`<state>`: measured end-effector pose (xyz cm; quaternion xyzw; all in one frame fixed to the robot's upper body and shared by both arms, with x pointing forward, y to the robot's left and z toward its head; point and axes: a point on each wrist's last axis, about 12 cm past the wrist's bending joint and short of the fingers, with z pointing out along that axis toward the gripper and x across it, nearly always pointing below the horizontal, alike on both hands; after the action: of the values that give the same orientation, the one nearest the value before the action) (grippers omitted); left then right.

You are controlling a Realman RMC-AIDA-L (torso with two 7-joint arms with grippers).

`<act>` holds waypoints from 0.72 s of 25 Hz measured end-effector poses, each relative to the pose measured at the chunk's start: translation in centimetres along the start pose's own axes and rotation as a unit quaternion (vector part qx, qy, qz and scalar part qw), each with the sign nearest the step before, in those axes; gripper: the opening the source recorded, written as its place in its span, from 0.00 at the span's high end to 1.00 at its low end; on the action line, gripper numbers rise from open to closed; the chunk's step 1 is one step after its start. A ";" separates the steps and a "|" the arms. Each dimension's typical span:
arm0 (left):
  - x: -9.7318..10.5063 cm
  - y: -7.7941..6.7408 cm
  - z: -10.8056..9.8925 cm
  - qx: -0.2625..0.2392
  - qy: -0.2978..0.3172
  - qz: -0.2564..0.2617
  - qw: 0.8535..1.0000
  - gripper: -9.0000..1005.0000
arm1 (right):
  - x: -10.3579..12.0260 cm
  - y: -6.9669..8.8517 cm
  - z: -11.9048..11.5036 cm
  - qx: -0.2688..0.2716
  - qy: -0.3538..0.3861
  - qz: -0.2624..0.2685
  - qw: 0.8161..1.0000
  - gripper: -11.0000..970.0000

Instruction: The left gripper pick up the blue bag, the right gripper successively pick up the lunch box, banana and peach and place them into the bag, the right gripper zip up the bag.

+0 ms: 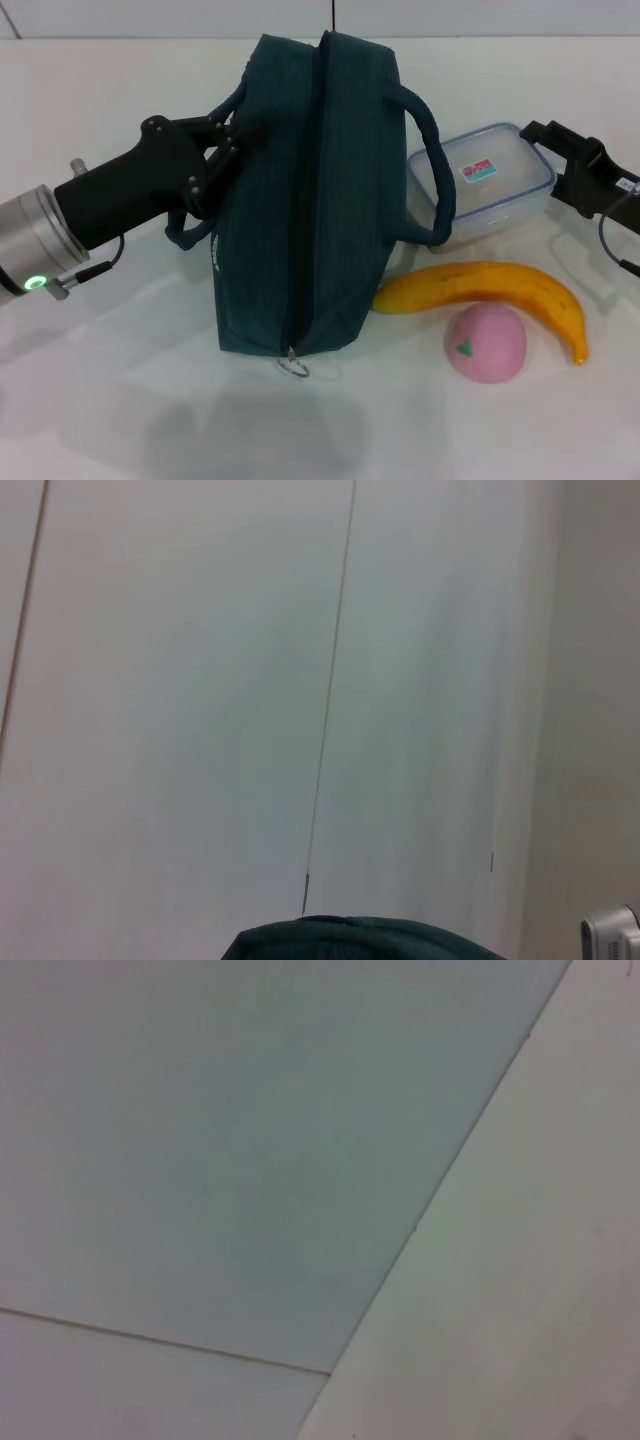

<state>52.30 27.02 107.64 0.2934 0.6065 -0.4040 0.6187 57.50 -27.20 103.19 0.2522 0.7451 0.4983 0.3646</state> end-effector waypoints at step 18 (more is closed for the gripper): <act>-0.1 0.0 0.5 0.008 -0.003 0.005 1.000 0.95 | -0.2 1.0 1.5 0.001 0.003 -0.014 1.000 0.29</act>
<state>52.56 26.58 107.81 0.2998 0.5999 -0.4066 0.6204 58.85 -26.07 103.83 0.2410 0.7499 0.4933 0.3691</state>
